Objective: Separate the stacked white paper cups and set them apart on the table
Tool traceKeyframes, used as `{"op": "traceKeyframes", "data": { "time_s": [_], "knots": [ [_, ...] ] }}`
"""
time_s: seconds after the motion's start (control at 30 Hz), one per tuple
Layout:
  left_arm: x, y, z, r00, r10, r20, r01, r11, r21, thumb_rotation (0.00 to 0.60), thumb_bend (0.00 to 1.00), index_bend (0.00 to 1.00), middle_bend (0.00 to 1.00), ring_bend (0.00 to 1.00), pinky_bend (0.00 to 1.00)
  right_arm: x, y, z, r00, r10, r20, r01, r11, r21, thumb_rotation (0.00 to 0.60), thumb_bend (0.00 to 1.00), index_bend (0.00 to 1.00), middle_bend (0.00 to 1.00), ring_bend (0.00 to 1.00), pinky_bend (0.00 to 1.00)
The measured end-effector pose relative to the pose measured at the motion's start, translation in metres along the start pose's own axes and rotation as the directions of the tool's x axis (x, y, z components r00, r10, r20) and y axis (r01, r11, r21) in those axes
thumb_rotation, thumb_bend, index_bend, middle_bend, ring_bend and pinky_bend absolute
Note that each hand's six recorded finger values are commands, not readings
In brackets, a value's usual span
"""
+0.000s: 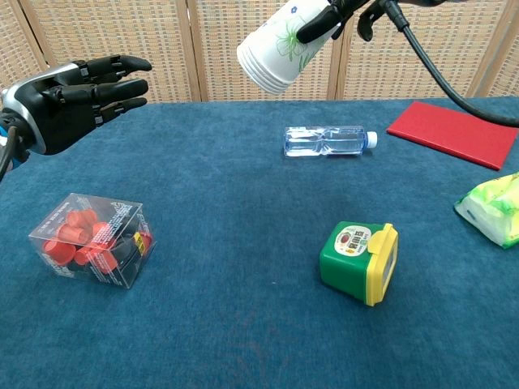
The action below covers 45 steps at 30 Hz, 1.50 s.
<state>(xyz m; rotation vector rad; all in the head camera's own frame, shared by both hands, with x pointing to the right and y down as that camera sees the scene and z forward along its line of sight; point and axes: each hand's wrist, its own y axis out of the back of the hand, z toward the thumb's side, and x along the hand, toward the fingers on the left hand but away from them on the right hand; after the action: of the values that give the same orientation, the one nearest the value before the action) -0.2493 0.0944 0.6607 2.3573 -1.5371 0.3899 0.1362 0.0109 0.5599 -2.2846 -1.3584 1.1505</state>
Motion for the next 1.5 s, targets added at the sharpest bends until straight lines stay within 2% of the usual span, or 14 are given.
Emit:
{"op": "traceKeyframes", "data": {
  "time_s": [0.13,0.5,0.93,1.17,1.5],
  "knots": [
    [0.006,-0.005,-0.001,1.000,0.001,-0.002,-0.001,1.000,-0.007,0.600,0.17,0.45,0.00,0.00,0.00,0.001,-0.001,-0.001,1.000,0.004,0.001,-0.004,1.000,0.001,0.600,0.20,0.77,0.67,0.55,0.75],
    [0.021,-0.020,-0.002,1.000,-0.010,-0.003,0.010,1.000,-0.001,0.600,0.27,0.47,0.00,0.00,0.00,0.002,-0.002,-0.004,1.000,0.010,0.004,-0.010,1.000,0.005,0.600,0.20,0.77,0.67,0.55,0.75],
    [0.035,-0.045,-0.005,0.999,-0.037,-0.018,0.037,0.999,-0.026,0.600,0.28,0.50,0.02,0.00,0.00,0.004,-0.004,-0.005,1.000,0.019,0.002,-0.019,1.000,0.008,0.600,0.20,0.77,0.67,0.55,0.75],
    [0.038,-0.053,-0.010,0.999,-0.035,-0.031,0.033,0.998,-0.057,0.600,0.28,0.50,0.03,0.00,0.00,0.004,-0.007,-0.004,1.000,0.025,-0.003,-0.025,1.000,0.009,0.600,0.20,0.77,0.67,0.55,0.75],
    [0.044,-0.068,-0.011,0.997,-0.065,-0.031,0.063,0.996,-0.061,0.600,0.28,0.51,0.03,0.00,0.00,0.004,-0.014,-0.001,0.999,0.037,-0.008,-0.037,0.999,0.011,0.600,0.20,0.77,0.67,0.55,0.75]
  ]
}}
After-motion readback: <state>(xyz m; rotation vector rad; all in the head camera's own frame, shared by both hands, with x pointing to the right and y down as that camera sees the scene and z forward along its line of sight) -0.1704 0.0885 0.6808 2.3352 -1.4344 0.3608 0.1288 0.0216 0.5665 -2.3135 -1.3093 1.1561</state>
